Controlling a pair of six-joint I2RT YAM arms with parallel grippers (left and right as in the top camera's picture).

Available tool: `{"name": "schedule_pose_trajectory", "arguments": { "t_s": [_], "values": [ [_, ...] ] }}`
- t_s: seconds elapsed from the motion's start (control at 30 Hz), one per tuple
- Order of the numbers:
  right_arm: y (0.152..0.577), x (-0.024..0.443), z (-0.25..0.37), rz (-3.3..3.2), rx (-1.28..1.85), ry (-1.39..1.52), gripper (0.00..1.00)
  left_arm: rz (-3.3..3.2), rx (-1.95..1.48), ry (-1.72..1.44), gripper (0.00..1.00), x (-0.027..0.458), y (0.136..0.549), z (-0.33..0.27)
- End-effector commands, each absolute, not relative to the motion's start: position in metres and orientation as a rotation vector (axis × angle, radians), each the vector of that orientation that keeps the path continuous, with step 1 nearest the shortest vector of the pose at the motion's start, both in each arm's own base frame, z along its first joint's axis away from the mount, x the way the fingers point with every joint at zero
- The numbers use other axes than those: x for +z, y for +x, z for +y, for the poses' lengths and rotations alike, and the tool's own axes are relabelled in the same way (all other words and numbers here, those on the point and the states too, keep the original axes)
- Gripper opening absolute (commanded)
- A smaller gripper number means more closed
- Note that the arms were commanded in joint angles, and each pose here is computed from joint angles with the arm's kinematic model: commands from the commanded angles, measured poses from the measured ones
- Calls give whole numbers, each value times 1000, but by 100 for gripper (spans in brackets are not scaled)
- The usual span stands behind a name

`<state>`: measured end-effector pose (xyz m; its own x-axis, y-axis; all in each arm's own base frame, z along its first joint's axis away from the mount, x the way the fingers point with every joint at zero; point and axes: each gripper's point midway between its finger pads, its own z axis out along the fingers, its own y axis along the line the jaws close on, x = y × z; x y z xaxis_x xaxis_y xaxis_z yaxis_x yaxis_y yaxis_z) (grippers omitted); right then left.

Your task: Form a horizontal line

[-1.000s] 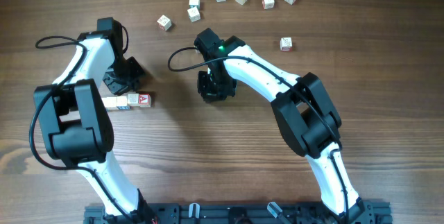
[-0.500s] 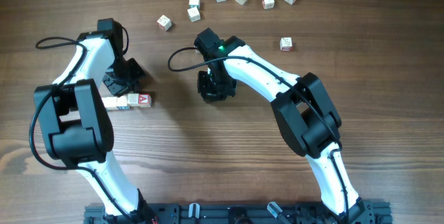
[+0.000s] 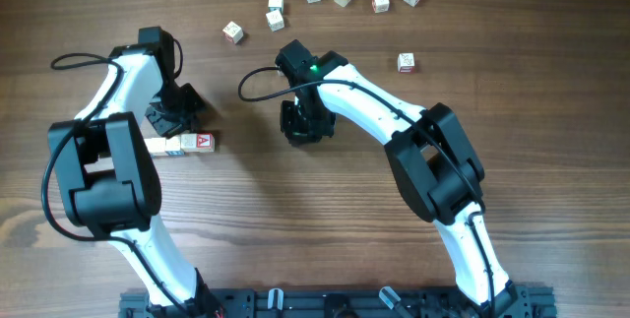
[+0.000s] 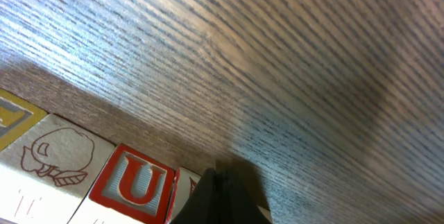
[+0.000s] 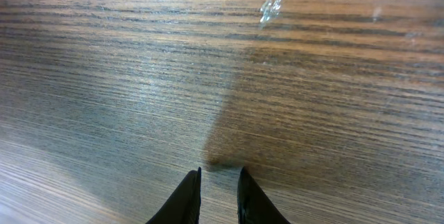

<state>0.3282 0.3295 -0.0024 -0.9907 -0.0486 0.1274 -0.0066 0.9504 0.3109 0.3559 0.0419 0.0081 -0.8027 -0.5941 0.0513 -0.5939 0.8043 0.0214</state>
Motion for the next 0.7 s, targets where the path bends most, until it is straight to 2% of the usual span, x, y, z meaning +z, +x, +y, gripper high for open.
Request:
{"name": "schedule_pose_trajectory", "arguments": {
  "t_s": [0.0,0.37,0.67],
  "values": [
    [327,-37,308,-2992,-294,13,20,-2905,4,974,4,4,353,40],
    [327,-37,308,-2992,-294,13,20,-2910,6,976,4,4,354,40],
    [327,-36,313,-2980,-334,14,20,-2994,44,1049,4,4,380,43]
  ]
}}
